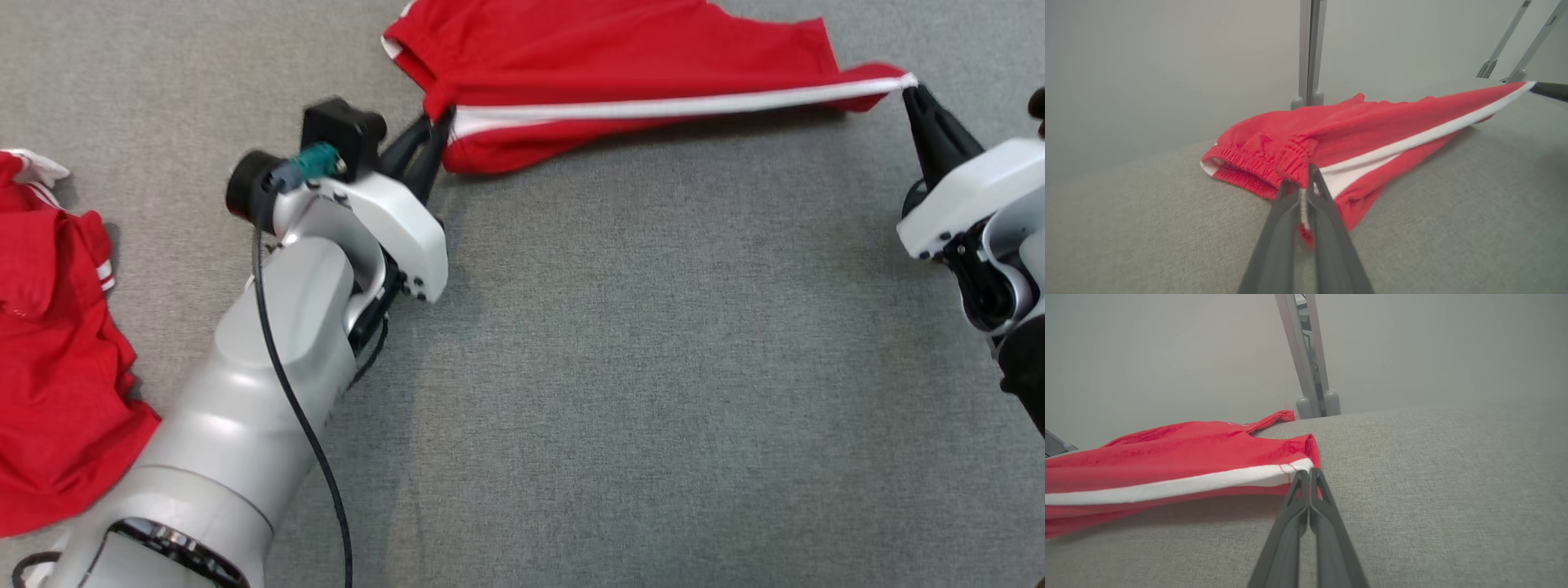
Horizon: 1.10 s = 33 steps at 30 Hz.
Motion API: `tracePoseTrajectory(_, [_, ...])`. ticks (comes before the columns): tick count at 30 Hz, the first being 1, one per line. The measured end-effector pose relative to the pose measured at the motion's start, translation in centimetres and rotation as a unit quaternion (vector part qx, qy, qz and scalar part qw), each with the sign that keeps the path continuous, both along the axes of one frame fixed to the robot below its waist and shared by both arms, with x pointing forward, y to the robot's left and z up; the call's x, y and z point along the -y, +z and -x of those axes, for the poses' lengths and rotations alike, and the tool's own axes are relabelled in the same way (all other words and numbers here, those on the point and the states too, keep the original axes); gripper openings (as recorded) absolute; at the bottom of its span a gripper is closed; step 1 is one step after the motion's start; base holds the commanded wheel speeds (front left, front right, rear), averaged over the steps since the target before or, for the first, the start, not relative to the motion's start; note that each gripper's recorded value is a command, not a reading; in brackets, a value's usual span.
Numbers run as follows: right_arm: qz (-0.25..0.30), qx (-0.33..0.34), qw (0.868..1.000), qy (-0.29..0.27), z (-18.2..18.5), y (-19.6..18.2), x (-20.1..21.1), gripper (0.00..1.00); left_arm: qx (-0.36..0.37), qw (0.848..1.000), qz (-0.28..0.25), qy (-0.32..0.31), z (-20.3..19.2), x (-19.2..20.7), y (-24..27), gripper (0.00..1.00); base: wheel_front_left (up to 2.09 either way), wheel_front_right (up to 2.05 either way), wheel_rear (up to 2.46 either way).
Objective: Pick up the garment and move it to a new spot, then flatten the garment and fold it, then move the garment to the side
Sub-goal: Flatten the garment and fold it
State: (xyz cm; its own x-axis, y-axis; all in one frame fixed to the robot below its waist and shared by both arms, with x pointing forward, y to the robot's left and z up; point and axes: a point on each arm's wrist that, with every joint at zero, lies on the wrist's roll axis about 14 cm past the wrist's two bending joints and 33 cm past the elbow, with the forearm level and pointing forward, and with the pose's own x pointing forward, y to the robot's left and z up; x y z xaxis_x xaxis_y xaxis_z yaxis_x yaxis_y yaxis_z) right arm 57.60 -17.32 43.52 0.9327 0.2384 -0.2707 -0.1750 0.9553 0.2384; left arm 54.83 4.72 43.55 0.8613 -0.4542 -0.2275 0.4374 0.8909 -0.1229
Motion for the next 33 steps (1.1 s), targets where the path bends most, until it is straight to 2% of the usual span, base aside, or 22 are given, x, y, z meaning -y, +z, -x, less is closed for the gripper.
tracePoseTrajectory(15, [0.089,-0.033,0.993,0.065,4.4,-0.7,-0.1,0.0,-0.054,0.99,-0.103,-0.076,8.0,0.5,-3.7,0.0,0.0,0.0,0.0])
tracePoseTrajectory(23, [0.11,-0.063,0.989,0.077,6.3,-0.3,0.6,0.0,-0.064,0.987,-0.117,-0.084,9.9,0.5,-3.6,0.0,0.0,0.0,0.0])
tracePoseTrajectory(33, [0.112,-0.144,0.977,0.113,11.0,-0.6,1.0,0.0,-0.079,0.985,-0.122,-0.096,13.4,0.9,-3.2,0.0,0.0,0.0,0.0])
